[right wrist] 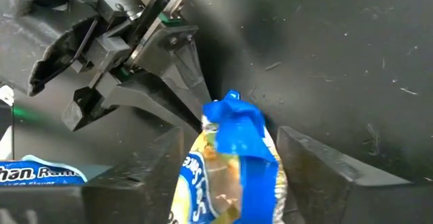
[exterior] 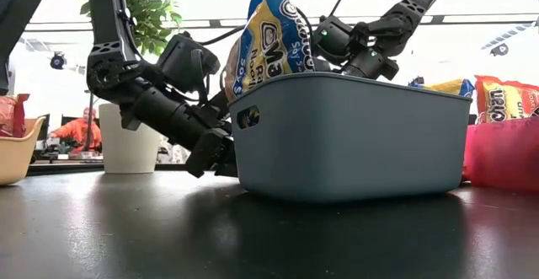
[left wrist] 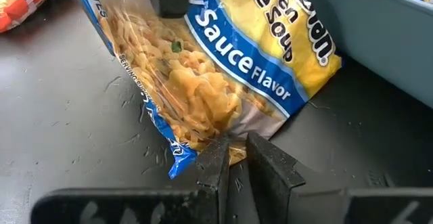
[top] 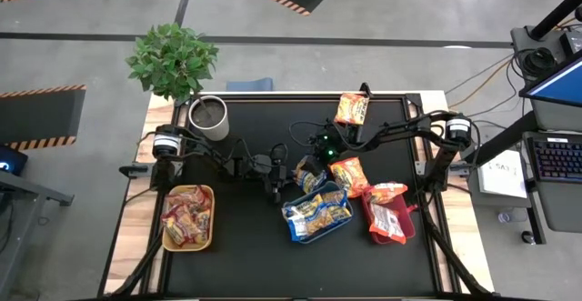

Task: Sort Maruchan noodles
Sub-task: Put the blue noodle pack into the blue bin

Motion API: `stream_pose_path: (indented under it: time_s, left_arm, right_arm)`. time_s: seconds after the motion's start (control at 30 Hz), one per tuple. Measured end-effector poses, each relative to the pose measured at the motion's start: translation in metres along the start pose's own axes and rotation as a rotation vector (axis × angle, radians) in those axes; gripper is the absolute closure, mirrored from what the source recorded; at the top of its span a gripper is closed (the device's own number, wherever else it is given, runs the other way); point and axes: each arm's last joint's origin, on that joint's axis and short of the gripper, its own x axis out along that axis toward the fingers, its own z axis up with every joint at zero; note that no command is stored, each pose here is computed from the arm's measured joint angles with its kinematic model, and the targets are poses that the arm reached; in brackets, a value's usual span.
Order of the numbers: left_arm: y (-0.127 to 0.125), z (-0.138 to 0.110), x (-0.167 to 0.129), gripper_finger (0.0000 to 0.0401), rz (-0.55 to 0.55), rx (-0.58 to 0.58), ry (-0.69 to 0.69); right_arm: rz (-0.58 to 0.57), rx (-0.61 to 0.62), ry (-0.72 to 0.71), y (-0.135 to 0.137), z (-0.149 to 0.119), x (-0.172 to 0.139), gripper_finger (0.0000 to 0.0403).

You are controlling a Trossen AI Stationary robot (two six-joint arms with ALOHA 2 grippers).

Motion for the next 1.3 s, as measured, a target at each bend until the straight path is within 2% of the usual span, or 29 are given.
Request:
stream_pose_path:
  time_s: [0.17, 0.63, 0.9, 1.3]
  left_arm:
    - [0.000, 0.000, -0.001, 0.0361, 0.000, 0.000, 0.001]
    - [0.000, 0.000, -0.001, 0.0361, 0.000, 0.004, -0.001]
    - [0.000, 0.003, -0.006, 0.0361, 0.000, 0.005, 0.000]
    - [0.005, 0.018, -0.037, 0.0361, 0.037, 0.025, -0.043]
  right_arm:
    - [0.000, 0.001, 0.004, 0.000, 0.000, 0.000, 0.0212]
    - [0.001, 0.008, 0.000, 0.000, 0.000, 0.000, 0.0287]
    - [0.010, -0.007, -0.014, 0.003, 0.005, -0.001, 0.0304]
    - [0.032, -0.042, -0.052, 0.012, 0.018, -0.004, 0.0310]
